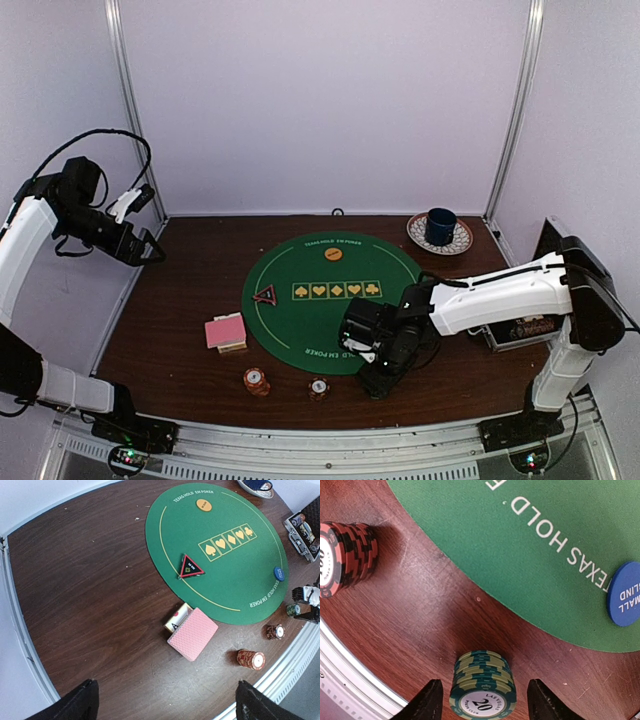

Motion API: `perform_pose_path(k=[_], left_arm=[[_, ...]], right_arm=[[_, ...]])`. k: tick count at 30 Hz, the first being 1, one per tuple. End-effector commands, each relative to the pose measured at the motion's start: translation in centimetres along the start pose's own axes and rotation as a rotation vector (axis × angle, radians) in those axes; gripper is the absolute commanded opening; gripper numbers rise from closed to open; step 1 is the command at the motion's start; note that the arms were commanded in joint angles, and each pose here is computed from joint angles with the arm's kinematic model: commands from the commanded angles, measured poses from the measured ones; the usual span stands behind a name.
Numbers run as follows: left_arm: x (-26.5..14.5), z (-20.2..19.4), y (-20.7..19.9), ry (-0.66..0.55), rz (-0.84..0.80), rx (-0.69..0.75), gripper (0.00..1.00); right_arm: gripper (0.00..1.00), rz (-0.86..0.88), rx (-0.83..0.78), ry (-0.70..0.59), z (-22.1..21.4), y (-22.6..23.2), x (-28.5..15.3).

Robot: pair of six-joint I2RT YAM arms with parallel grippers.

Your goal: Distribute texas hold em gaming equipment

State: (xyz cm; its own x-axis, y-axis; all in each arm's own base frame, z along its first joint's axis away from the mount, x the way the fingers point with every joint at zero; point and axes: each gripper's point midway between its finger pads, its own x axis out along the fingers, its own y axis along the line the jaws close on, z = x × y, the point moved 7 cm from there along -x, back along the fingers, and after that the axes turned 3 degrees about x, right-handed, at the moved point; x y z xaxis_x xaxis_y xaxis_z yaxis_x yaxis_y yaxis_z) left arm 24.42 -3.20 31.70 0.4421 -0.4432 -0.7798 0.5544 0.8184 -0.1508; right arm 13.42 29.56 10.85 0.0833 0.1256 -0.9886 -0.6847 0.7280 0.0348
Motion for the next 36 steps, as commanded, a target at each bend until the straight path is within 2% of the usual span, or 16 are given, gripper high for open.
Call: perform_pose_path(k=[1, 19, 29, 36], left_arm=[[-0.9, 0.6, -0.2, -0.033, 0.009, 0.027, 0.98], [-0.9, 0.5, -0.3, -0.030, 0.010, 0.030, 0.98], [-0.9, 0.4, -0.3, -0.027, 0.012, 0.032, 0.98], [-1.0, 0.4, -0.3, -0.026, 0.014, 0.037, 0.98]], right_arm=[[0.60, -0.012, -0.001, -0.003, -0.1, -0.1, 0.3], [0.56, -0.012, -0.009, 0.018, -0.4, -0.1, 0.6], [0.40, -0.022, -0.014, 0.011, -0.2, -0.2, 0.1], [0.26, -0.021, -0.015, -0.030, 0.9, 0.1, -1.8]])
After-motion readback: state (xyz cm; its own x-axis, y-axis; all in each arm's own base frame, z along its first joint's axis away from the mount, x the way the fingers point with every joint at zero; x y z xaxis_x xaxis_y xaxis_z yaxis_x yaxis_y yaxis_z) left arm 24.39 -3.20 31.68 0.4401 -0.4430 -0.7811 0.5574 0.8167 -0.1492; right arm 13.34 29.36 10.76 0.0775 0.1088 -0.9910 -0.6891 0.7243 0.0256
